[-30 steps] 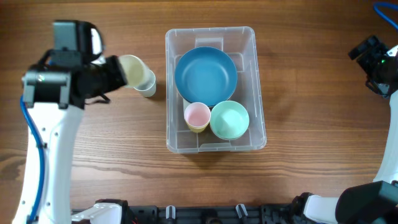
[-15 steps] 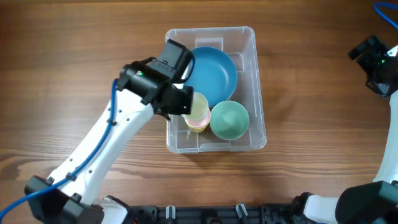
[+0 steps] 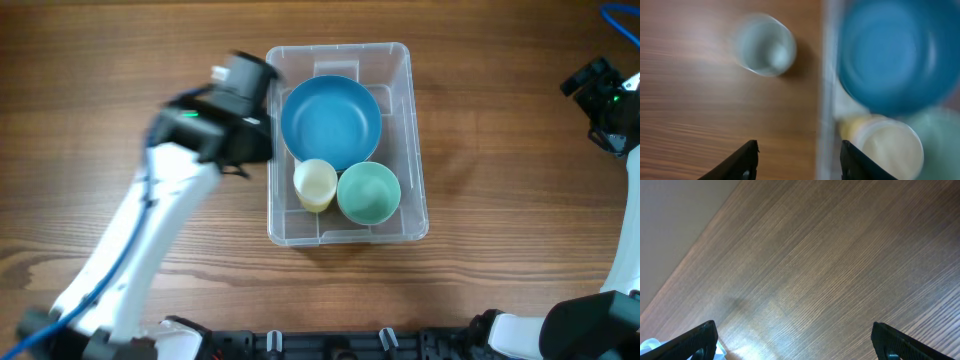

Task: Pack container
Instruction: 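Move the left gripper to the grey cup and grasp it, then carry the grey cup into the stacked cups in the bin, release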

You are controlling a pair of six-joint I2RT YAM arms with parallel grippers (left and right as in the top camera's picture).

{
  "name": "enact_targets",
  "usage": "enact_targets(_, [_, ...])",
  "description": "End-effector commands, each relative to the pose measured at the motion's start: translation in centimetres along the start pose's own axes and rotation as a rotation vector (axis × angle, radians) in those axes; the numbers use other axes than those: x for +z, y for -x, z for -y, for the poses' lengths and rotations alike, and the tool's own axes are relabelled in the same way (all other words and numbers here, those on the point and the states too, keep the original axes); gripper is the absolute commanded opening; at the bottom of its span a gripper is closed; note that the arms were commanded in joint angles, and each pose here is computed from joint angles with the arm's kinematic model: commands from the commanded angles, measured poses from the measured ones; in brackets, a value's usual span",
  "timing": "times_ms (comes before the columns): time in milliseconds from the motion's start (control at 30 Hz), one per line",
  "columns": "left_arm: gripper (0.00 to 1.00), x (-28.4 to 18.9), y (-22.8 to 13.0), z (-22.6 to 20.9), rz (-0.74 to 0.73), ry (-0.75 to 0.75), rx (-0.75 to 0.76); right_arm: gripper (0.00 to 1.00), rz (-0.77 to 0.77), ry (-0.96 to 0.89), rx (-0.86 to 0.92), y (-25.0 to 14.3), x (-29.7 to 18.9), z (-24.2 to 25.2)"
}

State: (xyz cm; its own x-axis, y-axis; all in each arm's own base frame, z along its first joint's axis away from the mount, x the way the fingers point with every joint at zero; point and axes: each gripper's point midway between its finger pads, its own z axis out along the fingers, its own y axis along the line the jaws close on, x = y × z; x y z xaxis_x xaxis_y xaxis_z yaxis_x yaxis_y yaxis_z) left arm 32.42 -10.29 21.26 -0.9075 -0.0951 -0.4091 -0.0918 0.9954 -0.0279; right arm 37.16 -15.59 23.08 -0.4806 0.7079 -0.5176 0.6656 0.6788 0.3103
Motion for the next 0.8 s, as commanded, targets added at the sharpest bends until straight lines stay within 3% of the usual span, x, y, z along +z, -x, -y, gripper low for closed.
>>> enact_targets(0, [0.54,-2.2,3.6,-7.0,0.132,0.088,-0.212,1.00,0.000,0.000,0.003,0.1,0.1,-0.2])
enact_targets(167, [0.47,3.1,4.3,-9.6,-0.009,-0.062,-0.327,1.00,0.000,0.000,0.003,0.1,0.1,-0.2])
enact_targets(333, [0.46,9.8,4.3,-7.9,-0.160,-0.246,-0.321,1.00,0.000,0.000,0.003,0.1,0.1,-0.2])
enact_targets(400, [0.41,12.0,4.1,-6.8,-0.201,-0.307,-0.302,1.00,0.000,0.000,0.003,0.1,0.1,-0.2])
enact_targets(500, [0.36,14.7,3.5,-6.2,-0.250,-0.315,-0.300,0.99,0.000,0.000,0.003,0.1,0.1,-0.2])
enact_targets(633, [0.35,16.1,3.1,-5.9,-0.265,-0.301,-0.262,1.00,0.000,0.000,0.003,0.1,0.1,-0.2])
enact_targets(700, [0.28,16.7,2.6,-6.1,-0.283,-0.268,-0.254,0.99,0.000,0.000,0.003,0.1,0.1,-0.2])
enact_targets(767, [0.08,17.1,2.1,-6.3,-0.299,-0.242,-0.249,0.99,0.000,0.000,0.003,0.1,0.1,-0.2])
